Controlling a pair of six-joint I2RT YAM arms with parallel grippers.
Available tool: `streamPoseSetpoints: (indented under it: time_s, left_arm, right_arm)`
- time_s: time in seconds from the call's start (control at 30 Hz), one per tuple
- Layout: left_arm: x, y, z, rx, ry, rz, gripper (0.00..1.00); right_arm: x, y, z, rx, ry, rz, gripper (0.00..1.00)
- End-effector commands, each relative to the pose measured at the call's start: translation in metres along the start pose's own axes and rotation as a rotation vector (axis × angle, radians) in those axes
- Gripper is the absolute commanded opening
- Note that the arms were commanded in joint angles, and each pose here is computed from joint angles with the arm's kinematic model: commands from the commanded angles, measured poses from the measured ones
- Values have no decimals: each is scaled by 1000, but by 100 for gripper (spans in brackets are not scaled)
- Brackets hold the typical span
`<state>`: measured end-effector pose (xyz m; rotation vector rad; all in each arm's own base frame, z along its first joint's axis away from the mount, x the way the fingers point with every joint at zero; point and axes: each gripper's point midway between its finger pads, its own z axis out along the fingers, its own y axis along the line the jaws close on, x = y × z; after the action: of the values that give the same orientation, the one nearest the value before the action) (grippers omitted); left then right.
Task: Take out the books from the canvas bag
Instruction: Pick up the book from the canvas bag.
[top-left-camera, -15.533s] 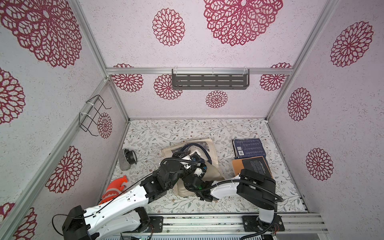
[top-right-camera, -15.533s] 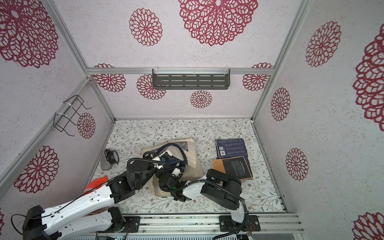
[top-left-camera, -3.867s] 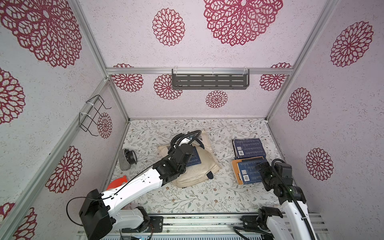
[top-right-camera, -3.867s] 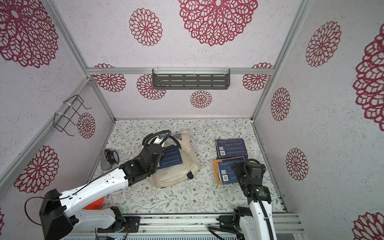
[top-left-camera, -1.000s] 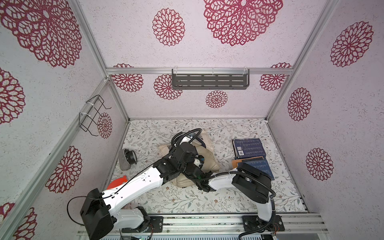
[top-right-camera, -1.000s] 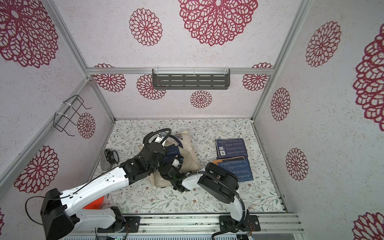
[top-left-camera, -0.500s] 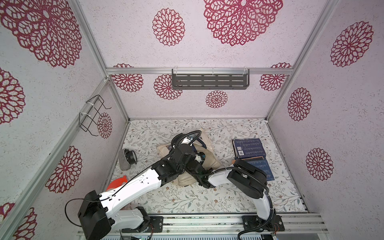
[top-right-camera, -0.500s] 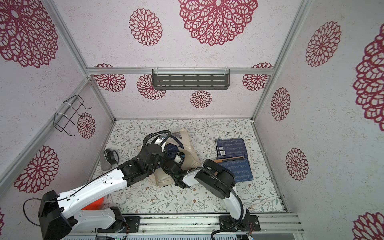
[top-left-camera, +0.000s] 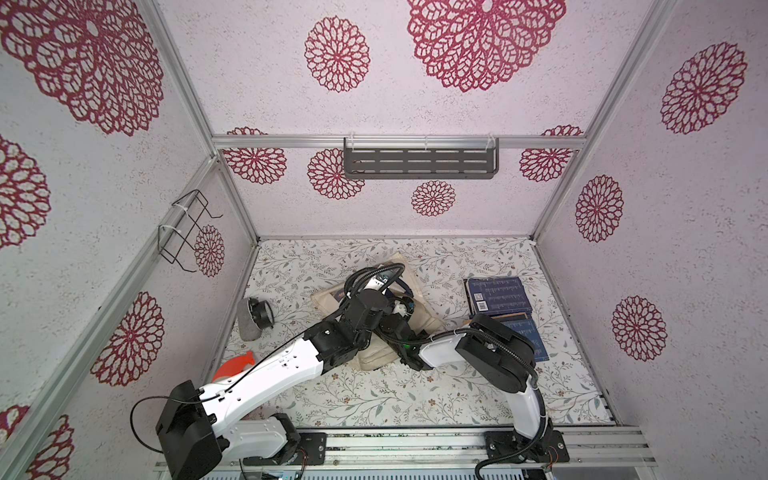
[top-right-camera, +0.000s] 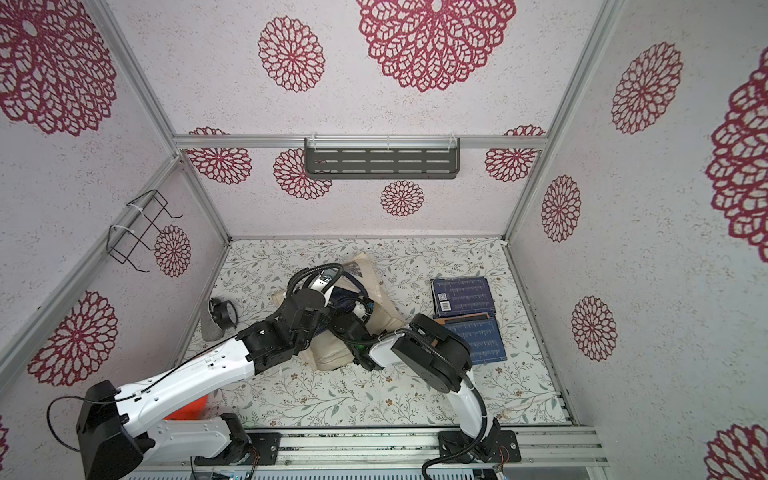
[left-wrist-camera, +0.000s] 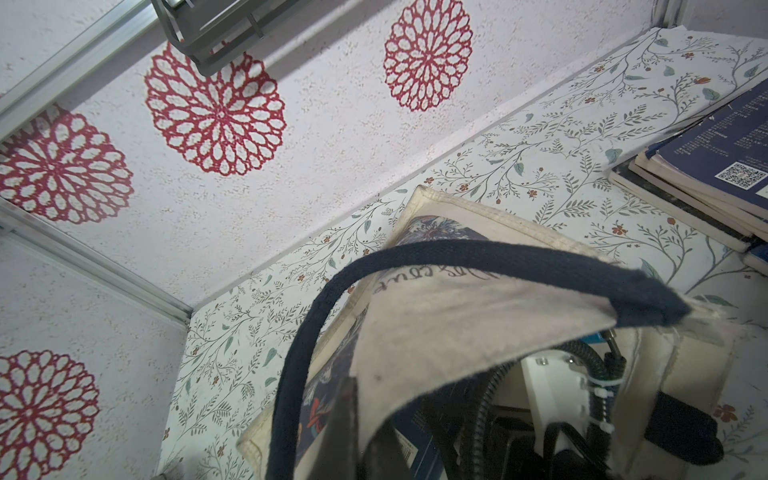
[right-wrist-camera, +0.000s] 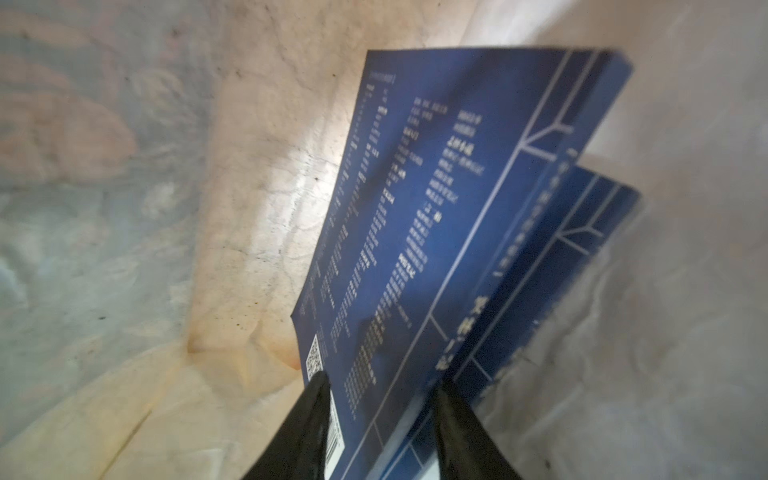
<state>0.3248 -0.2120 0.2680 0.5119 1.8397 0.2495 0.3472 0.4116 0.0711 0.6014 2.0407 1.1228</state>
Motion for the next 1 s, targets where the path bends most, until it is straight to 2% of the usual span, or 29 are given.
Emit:
streamPoseSetpoints:
  time_s: [0.0,0.4,0.63,0.8,0.97]
  left_arm:
    - [-17,2,-7,6,-62,-41,0]
    - [-17,2,-7,7,-63,-39,0]
    - [-18,2,-8,7,-64,-39,0]
    - [-16,7,-7,-25,-55,-35,0]
    - [-12,9,-2,-64,-32,-20,0]
  right_arm:
    - [-15,44,-4,-108,-34,14,40]
    - [-12,43,27,-88,-42,16,39]
    - [-20,36,33,-91,-59,31,17]
    - [-17,38,26,-94,-28,24,0]
    - [-13,40,9,-129,5,35,0]
